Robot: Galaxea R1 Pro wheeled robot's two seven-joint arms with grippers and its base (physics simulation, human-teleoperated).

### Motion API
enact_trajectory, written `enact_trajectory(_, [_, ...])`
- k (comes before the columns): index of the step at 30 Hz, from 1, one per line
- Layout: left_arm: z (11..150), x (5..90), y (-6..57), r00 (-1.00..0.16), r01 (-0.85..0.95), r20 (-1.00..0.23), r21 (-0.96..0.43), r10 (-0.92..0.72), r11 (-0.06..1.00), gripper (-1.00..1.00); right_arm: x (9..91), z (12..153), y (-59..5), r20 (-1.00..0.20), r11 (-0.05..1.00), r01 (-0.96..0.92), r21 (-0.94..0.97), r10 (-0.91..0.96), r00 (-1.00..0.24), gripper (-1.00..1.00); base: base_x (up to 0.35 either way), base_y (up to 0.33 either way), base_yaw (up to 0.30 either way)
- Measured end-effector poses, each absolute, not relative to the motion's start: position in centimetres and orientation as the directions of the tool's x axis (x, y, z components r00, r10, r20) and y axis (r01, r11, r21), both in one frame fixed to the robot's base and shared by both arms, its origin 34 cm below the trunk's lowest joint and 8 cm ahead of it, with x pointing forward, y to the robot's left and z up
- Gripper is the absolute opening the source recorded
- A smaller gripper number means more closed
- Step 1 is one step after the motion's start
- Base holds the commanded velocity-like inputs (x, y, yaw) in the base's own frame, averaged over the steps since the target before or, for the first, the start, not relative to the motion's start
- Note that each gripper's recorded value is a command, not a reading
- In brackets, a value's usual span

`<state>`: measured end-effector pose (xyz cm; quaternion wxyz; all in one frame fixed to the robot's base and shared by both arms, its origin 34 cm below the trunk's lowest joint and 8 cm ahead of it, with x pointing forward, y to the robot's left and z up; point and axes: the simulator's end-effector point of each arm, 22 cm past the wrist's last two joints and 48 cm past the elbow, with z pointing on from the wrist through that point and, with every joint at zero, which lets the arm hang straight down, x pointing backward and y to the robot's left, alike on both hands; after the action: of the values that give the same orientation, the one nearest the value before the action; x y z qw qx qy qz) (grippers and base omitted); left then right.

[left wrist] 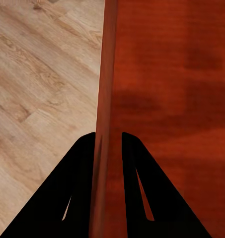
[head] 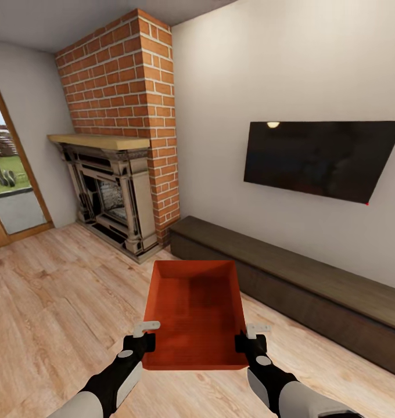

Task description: Move the two storage containers from the living room to the garage. In the garage, place one container on the floor and stack the other container on top of it (either order is fine).

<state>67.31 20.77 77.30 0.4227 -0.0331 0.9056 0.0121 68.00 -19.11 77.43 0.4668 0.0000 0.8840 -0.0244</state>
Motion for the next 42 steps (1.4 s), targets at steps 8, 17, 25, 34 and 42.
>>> enact_trajectory(8, [78.0,67.6,20.8,-0.630,-0.071,-0.775,-0.007,-0.050,0.997,-1.00,68.2,78.1,-19.1,-0.833,0.999,0.023,-0.043,-0.023,-0.553,-1.00,0.000,0.000,0.000])
enact_trajectory(17, [78.8,67.8,20.8,-0.619,-0.070,-0.784,-0.008,-0.050,0.997,-1.00,68.5,78.9,-19.1,-0.841,0.999,0.024,-0.043,-0.023,-0.541,-1.00,0.000,0.000,0.000])
enact_trajectory(25, [79.5,68.0,20.7,-0.608,-0.071,-0.792,-0.008,-0.050,0.997,-1.00,68.7,79.7,-19.1,-0.848,0.999,0.025,-0.042,-0.023,-0.530,-1.00,0.000,0.000,0.000])
enact_trajectory(34, [80.3,68.2,20.8,-0.598,-0.070,-0.800,-0.007,-0.048,0.998,-1.00,68.9,80.4,-19.1,-0.855,0.999,0.026,-0.041,-0.021,-0.519,-1.00,-0.002,0.000,0.000])
enact_trajectory(42, [80.3,68.2,20.7,-0.600,-0.070,-0.799,-0.007,-0.048,0.998,-1.00,68.9,80.4,-19.2,-0.854,0.999,0.025,-0.043,-0.023,-0.520,-1.00,-0.214,0.000,0.000])
